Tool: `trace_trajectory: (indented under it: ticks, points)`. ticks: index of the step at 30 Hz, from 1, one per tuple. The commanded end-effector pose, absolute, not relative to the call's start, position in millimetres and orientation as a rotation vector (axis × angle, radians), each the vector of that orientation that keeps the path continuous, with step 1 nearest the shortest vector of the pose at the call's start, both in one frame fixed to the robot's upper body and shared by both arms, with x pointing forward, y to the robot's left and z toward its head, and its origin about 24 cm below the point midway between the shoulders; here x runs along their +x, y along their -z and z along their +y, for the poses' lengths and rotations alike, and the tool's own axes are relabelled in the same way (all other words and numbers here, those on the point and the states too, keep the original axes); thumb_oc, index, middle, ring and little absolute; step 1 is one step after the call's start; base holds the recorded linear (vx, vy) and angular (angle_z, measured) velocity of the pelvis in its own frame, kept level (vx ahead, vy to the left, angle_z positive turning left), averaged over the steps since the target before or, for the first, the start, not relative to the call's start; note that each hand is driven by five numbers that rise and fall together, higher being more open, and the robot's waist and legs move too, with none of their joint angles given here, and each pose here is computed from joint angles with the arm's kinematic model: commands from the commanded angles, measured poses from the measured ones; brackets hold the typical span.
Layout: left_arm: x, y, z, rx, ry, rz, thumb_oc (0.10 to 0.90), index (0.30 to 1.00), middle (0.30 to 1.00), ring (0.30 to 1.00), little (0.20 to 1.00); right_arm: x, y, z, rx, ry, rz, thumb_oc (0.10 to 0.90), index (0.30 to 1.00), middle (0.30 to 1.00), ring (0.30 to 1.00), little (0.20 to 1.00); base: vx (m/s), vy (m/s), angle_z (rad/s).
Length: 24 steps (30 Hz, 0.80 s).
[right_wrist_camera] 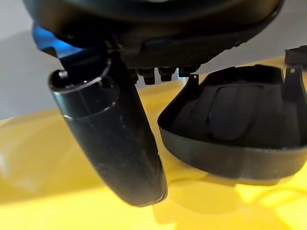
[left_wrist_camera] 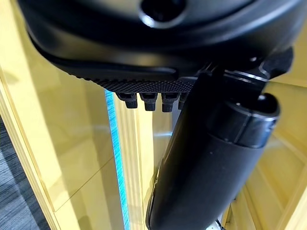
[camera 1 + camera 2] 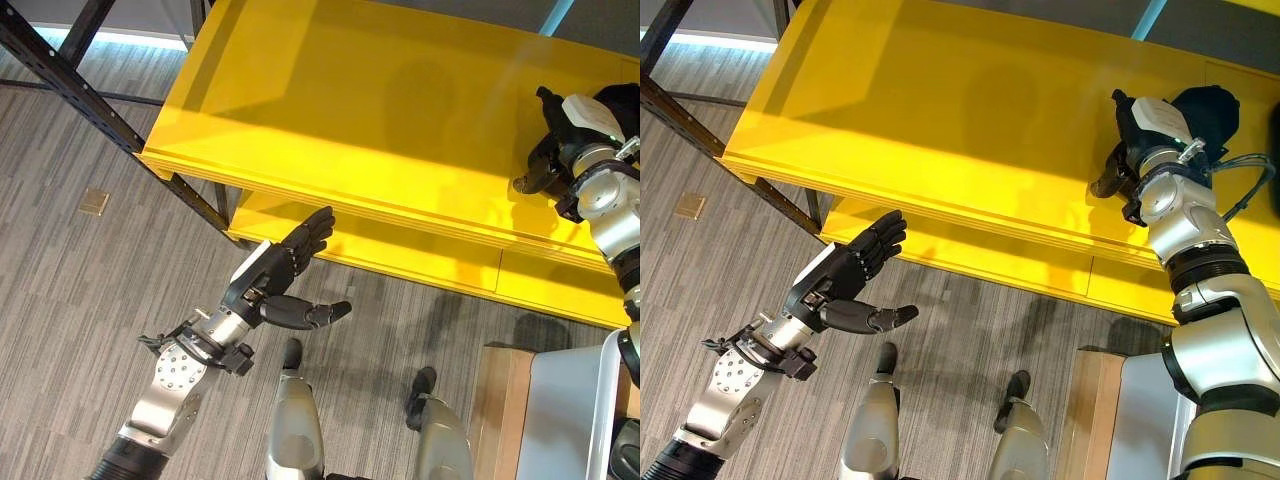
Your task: Move parts from the plastic box to the shelf.
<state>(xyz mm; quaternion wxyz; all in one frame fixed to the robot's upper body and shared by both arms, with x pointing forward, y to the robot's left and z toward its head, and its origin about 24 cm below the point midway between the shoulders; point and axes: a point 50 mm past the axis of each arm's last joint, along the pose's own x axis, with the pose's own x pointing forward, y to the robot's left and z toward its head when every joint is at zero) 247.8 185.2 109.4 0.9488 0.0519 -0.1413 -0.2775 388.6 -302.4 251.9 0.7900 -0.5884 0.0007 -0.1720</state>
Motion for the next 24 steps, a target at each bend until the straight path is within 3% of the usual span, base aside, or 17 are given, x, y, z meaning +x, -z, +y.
trace_trajectory:
  ticks: [1, 6, 12, 19, 24]
  points:
    - [237.4, -151.4, 180.4, 0.1, 0.591, -0.545, 0.9, 1.0, 1.0, 1.0, 1.0, 374.3, -321.2, -311.6, -1.182, 0.715, -0.2, 0.9, 1.0, 1.0, 1.0, 1.0, -0.05, 0.072, -0.02]
    - [236.6, -153.4, 173.9, 0.058, 0.567, -0.569, 0.9, 1.0, 1.0, 1.0, 1.0, 370.9, -306.6, -312.2, -1.007, 0.891, -0.258, 0.9, 1.0, 1.0, 1.0, 1.0, -0.04, 0.104, -0.05]
    - [235.3, -152.3, 170.4, 0.035, 0.55, -0.567, 0.9, 1.0, 1.0, 1.0, 1.0, 367.3, -299.1, -287.8, -1.017, 0.949, -0.436, 0.9, 1.0, 1.0, 1.0, 1.0, 0.0, 0.066, -0.07]
    - [235.9, -153.5, 167.3, 0.014, 0.534, -0.576, 0.9, 1.0, 1.0, 1.0, 1.0, 369.2, -275.5, -265.1, -0.965, 0.835, -0.443, 0.9, 1.0, 1.0, 1.0, 1.0, -0.01, 0.049, -0.05]
    - [237.3, -154.2, 167.5, 0.006, 0.528, -0.574, 0.9, 1.0, 1.0, 1.0, 1.0, 378.0, -261.9, -243.3, -1.101, 0.699, -0.438, 0.9, 1.0, 1.0, 1.0, 1.0, -0.01, 0.037, -0.13]
